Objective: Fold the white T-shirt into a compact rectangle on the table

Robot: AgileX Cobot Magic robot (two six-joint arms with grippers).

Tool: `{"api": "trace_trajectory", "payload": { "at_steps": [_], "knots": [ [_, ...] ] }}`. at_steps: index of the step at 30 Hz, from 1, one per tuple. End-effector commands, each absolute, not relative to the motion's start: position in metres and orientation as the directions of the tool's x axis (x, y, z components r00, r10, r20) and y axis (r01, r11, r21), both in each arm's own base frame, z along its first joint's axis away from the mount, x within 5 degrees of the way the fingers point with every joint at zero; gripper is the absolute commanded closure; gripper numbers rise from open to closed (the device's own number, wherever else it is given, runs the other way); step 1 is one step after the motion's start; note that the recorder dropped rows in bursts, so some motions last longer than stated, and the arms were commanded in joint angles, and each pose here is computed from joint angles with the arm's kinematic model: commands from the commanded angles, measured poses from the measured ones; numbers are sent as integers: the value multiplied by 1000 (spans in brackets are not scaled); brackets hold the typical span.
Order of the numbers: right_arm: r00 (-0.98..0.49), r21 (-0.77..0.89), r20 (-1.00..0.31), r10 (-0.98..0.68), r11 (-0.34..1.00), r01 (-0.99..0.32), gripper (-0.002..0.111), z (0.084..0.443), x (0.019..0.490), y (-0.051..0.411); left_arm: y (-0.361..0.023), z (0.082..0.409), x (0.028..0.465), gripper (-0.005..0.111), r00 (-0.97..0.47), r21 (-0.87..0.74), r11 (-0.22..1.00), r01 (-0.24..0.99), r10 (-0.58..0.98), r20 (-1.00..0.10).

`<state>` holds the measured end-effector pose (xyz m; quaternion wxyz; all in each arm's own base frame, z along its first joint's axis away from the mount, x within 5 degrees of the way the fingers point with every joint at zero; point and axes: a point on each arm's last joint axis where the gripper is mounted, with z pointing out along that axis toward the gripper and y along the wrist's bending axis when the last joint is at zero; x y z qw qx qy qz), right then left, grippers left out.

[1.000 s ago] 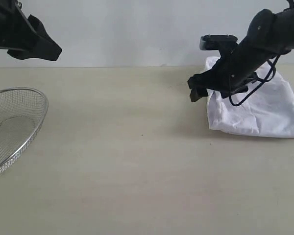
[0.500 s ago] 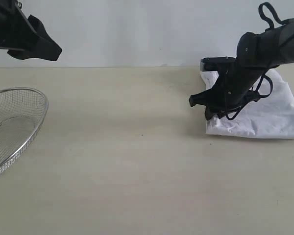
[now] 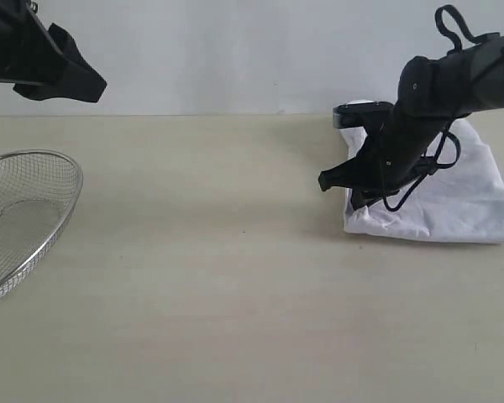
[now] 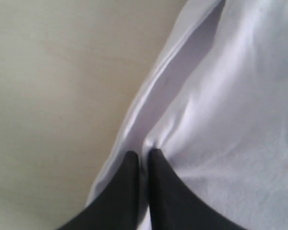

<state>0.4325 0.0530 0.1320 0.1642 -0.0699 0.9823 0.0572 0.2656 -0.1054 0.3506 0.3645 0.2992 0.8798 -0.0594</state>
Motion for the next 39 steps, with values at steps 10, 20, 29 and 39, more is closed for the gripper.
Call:
{"api": "trace_trajectory", "payload": {
  "at_steps": [10, 20, 29, 39],
  "knots": [
    [-940, 96, -285, -185, 971, -220, 108, 130, 427, 60, -106, 355, 264, 65, -539, 113, 815, 569, 472, -698],
    [-934, 91, -281, -219, 963, -253, 108, 130, 426, 60, -106, 355, 264, 65, -539, 113, 815, 569, 472, -698],
    [-904, 72, -369, -216, 963, -259, 108, 157, 428, 60, -106, 356, 265, 65, -535, 118, 815, 568, 474, -700],
    [-907, 75, -352, -231, 959, -274, 32, 177, 420, 59, -106, 356, 265, 65, -534, 118, 815, 567, 473, -701]
  ]
}}
